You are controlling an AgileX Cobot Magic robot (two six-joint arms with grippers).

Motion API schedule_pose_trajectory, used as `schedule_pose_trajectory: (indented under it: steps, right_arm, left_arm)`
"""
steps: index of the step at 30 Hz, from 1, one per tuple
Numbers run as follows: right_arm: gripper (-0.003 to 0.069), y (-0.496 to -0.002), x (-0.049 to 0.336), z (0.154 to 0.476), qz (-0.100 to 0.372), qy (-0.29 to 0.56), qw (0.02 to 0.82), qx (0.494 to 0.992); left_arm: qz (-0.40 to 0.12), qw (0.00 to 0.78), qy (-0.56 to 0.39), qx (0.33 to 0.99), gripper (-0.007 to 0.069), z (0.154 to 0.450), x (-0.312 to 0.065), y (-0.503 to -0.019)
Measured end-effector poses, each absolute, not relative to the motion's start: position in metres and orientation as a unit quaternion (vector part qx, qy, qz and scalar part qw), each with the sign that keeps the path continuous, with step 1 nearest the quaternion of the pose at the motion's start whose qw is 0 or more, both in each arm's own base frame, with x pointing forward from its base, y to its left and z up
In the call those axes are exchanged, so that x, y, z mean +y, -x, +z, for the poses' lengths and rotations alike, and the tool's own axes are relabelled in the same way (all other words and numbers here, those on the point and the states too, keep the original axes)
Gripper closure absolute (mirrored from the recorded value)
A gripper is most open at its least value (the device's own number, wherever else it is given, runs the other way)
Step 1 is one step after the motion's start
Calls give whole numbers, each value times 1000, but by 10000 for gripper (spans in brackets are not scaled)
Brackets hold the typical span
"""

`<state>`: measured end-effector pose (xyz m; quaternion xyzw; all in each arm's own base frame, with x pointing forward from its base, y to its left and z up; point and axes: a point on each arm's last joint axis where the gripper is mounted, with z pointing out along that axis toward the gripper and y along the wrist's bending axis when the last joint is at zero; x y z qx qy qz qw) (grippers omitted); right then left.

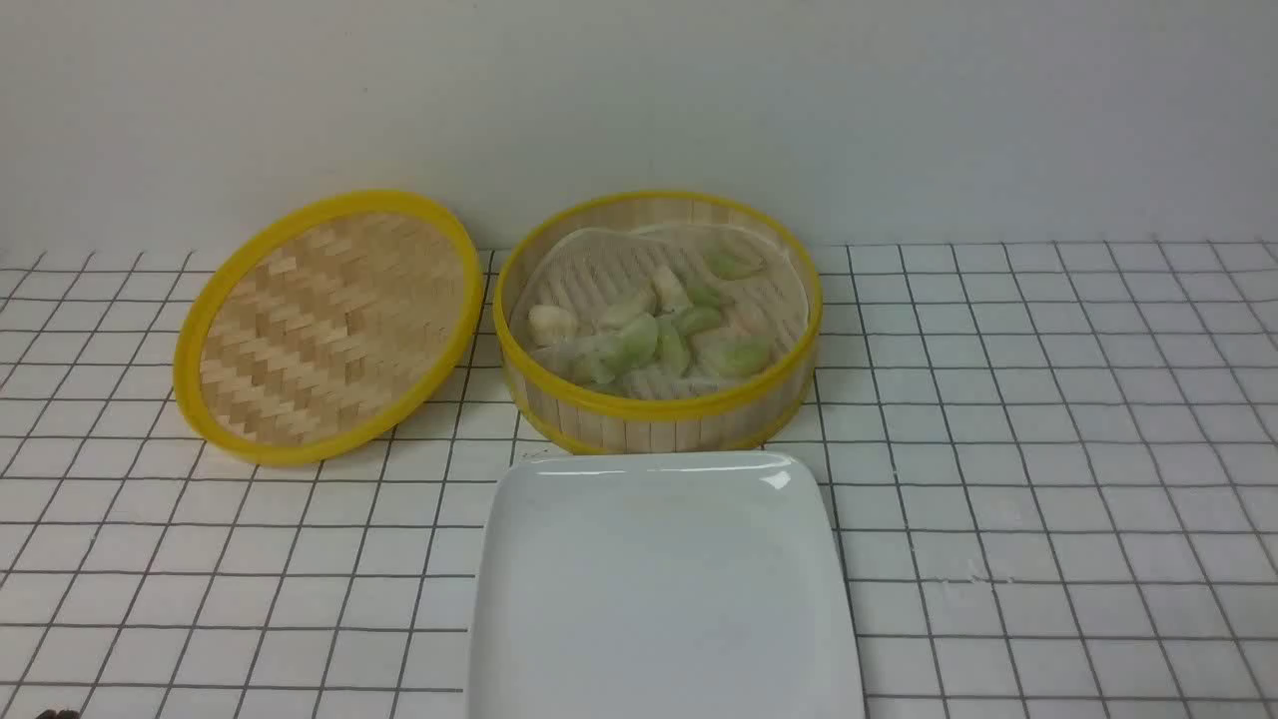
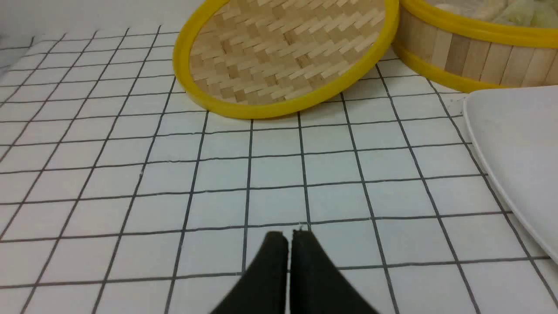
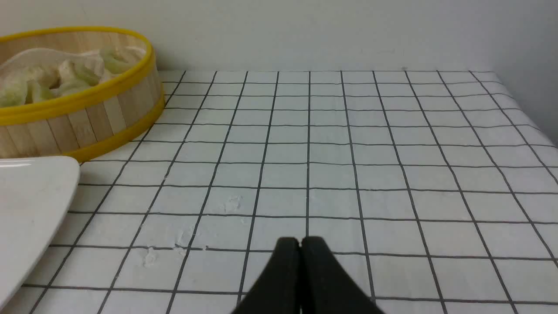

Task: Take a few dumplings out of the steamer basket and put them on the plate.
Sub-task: Use the right arm to grab a dumpling from inside the steamer

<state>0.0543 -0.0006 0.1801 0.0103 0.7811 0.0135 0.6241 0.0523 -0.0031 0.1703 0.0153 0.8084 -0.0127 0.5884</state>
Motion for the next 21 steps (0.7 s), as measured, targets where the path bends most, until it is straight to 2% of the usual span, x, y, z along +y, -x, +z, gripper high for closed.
schedule_pose_trajectory:
  steps: [19, 21]
  right_arm:
    - [673, -54, -1, 180, 14, -10, 625, 781]
    - [673, -55, 1, 182, 34, -25, 633, 773]
  left_arm:
    - [-13, 588, -15, 808, 631, 170, -3, -52]
    - [-13, 588, -15, 808, 631, 170, -3, -52]
